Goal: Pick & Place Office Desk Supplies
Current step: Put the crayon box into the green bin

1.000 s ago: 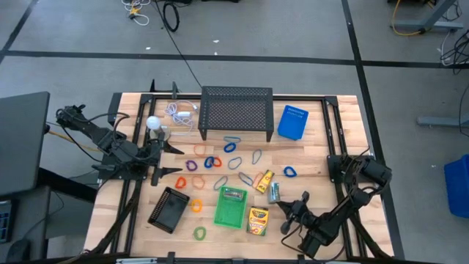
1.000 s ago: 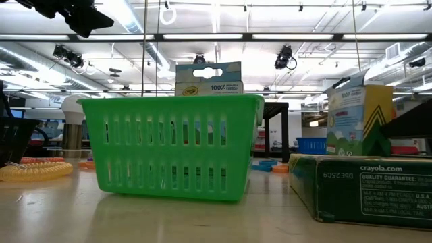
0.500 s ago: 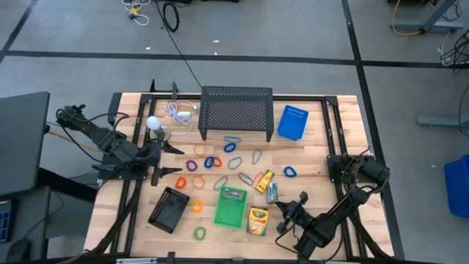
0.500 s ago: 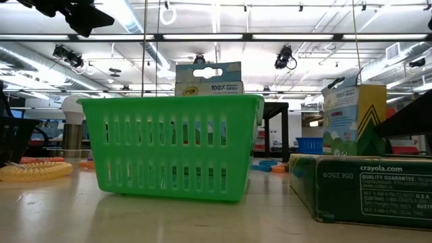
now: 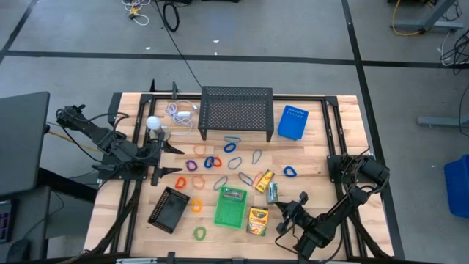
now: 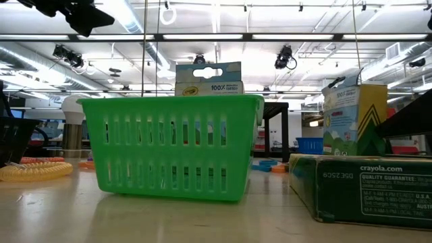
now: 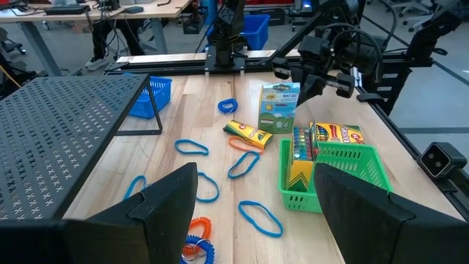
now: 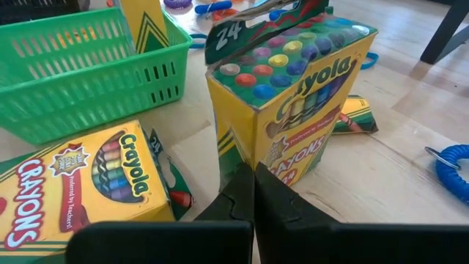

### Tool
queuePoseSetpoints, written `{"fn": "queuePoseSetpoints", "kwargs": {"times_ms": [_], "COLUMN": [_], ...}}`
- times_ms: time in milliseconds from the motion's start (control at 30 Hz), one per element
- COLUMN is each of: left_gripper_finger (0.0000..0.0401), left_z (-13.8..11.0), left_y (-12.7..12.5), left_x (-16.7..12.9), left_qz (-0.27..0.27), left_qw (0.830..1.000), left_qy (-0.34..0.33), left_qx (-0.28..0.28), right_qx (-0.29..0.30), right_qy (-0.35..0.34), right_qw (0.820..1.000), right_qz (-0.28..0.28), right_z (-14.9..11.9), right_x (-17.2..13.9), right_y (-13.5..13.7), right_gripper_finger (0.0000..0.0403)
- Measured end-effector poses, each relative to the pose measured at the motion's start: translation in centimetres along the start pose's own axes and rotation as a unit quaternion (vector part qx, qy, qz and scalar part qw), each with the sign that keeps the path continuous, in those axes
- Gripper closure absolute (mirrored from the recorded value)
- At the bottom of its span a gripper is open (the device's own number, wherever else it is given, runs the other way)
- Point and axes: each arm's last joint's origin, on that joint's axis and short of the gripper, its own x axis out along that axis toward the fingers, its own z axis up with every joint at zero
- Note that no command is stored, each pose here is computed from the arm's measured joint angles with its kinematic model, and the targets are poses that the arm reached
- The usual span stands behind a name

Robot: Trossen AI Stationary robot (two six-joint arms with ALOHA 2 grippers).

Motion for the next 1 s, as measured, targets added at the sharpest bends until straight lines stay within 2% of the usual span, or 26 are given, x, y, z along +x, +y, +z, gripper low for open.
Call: {"fn": "queuePoseSetpoints", "kwargs": {"times_ms": [333, 700, 1000], "left_gripper_finger": [0.0118, 0.0118, 0.0118], "left_z": [0.0, 0.0, 0.0], "left_y": [0.0, 0.0, 0.0], "left_x": [0.0, 0.0, 0.0], "left_qz": [0.0, 0.0, 0.0], "left_qw": [1.0, 1.0, 1.0], "left_qy": [-0.001, -0.002, -0.001], "left_qx": [-0.002, -0.001, -0.001], "right_qx": [0.002, -0.004, -0.025], "right_qy": [0.004, 0.043, 0.049], "right_qw": [1.0, 0.999, 0.998], "right_qz": [0.001, 0.01, 0.012], "right_z": [0.1, 1.5, 1.6], "right_x": [-0.1, -0.9, -0.7], "right_y": [0.0, -0.1, 0.0], "right_gripper_finger": [0.0403, 0.0403, 0.0403]}}
